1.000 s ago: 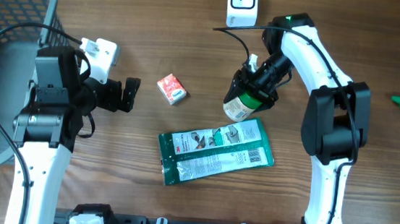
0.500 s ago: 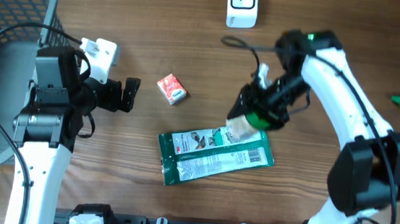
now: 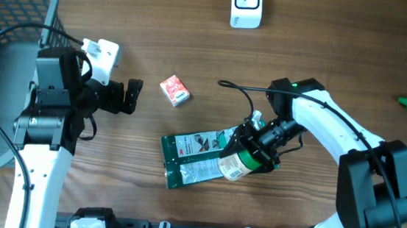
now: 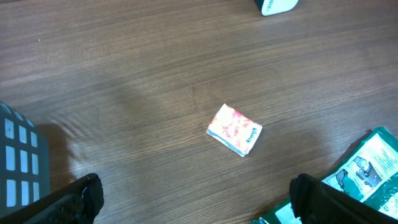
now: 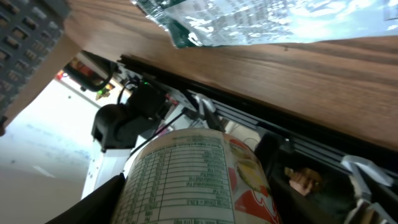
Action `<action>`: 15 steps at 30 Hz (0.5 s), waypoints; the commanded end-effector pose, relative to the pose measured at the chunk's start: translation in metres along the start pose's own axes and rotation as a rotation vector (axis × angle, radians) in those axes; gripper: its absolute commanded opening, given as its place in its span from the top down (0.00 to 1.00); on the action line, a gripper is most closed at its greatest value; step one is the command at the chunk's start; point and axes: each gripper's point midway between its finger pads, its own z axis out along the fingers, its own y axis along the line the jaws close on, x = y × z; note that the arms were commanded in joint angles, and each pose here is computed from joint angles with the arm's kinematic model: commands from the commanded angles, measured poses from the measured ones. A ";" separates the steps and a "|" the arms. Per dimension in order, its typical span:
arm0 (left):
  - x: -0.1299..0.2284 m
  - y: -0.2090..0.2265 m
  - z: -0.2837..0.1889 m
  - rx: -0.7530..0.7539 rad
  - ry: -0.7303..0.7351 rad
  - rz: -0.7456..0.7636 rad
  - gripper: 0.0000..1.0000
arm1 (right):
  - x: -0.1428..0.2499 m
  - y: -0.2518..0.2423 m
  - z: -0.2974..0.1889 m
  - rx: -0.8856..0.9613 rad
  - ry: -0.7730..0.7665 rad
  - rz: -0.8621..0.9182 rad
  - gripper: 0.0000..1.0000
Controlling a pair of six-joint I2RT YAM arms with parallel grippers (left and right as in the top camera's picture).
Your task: Scan the item barcode
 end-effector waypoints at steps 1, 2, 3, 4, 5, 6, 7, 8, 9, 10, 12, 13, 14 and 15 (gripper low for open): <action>0.002 -0.001 0.001 0.016 0.002 -0.014 0.00 | 0.009 0.016 -0.004 -0.073 0.007 -0.015 0.60; 0.002 -0.001 0.001 0.016 0.002 -0.015 0.00 | 0.008 0.016 -0.004 -0.074 0.004 -0.020 0.60; 0.002 -0.001 0.001 0.016 0.002 -0.014 0.00 | 0.008 0.016 -0.004 -0.074 0.001 -0.025 0.60; 0.002 -0.001 0.001 0.016 0.002 -0.015 0.00 | 0.007 0.017 -0.004 -0.075 -0.001 -0.026 0.60; 0.002 -0.001 0.001 0.016 0.002 -0.015 0.00 | 0.007 0.017 -0.004 -0.075 -0.001 -0.027 0.60; 0.002 -0.001 0.001 0.016 0.002 -0.014 0.00 | 0.007 0.016 -0.004 -0.072 -0.003 -0.029 0.60; 0.002 -0.001 0.001 0.016 0.002 -0.015 0.00 | 0.006 0.015 -0.004 -0.064 -0.008 -0.034 0.60; 0.002 -0.001 0.001 0.016 0.002 -0.014 0.00 | 0.005 0.014 -0.004 -0.056 -0.014 -0.035 0.60; 0.002 -0.001 0.001 0.016 0.002 -0.015 0.00 | 0.004 0.014 -0.004 -0.059 -0.019 -0.041 0.60; 0.002 -0.001 0.001 0.016 0.002 -0.015 0.00 | 0.003 0.015 -0.004 -0.061 -0.021 -0.041 0.60; 0.002 -0.001 0.001 0.016 0.002 -0.015 0.00 | 0.002 0.015 -0.004 -0.062 -0.023 -0.040 0.60; 0.002 -0.001 0.001 0.016 0.002 -0.015 0.00 | 0.002 0.015 -0.004 -0.061 -0.023 -0.046 0.60; 0.002 -0.001 0.001 0.016 0.002 -0.014 0.00 | 0.002 0.015 -0.004 -0.061 -0.024 -0.050 0.60; 0.002 -0.001 0.001 0.016 0.002 -0.014 0.00 | 0.002 0.015 -0.004 -0.061 -0.024 -0.051 0.60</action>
